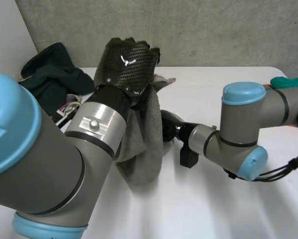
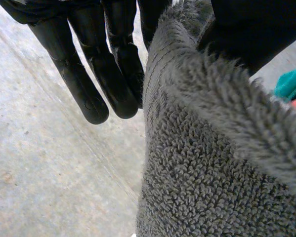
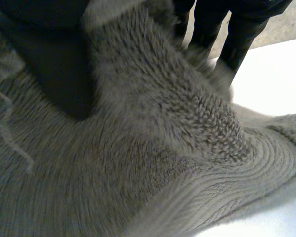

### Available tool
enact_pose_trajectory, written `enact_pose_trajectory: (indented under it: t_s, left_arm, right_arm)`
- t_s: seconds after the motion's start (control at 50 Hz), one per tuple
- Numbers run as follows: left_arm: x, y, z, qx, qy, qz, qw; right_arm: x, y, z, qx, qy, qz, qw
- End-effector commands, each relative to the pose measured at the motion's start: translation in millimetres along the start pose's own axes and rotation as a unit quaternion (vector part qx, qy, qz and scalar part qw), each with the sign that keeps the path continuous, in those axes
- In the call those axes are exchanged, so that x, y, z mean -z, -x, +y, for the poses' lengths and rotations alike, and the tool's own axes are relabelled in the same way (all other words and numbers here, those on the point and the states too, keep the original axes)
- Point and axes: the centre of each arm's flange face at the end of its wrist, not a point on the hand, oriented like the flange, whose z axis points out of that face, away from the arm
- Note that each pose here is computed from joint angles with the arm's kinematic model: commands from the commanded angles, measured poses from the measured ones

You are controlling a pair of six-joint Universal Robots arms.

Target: Fold the laundry.

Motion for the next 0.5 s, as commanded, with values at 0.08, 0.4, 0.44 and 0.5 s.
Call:
enact_pose_trajectory:
  t_s: [0.08, 0.4, 0.44, 0.5]
  left_arm:
    - [2, 24, -5, 0.004, -0.006, -0.034, 0.999]
    - [37, 16, 122, 0.087, 0.175, -0.037, 0.98]
    - [43, 13, 133, 0.084, 0.197, -0.031, 0.976]
    - [51, 14, 139, 0.079, 0.214, -0.031, 0.973]
  right_arm:
    - [54, -28, -121, 0.168, -0.179, 0.17, 0.955]
    - [33, 33, -51, 0.371, -0.066, 0.096, 0.922]
    - [30, 26, -36, 0.389, -0.036, 0.103, 0.915]
    - [30, 15, -16, 0.418, 0.008, 0.133, 0.899]
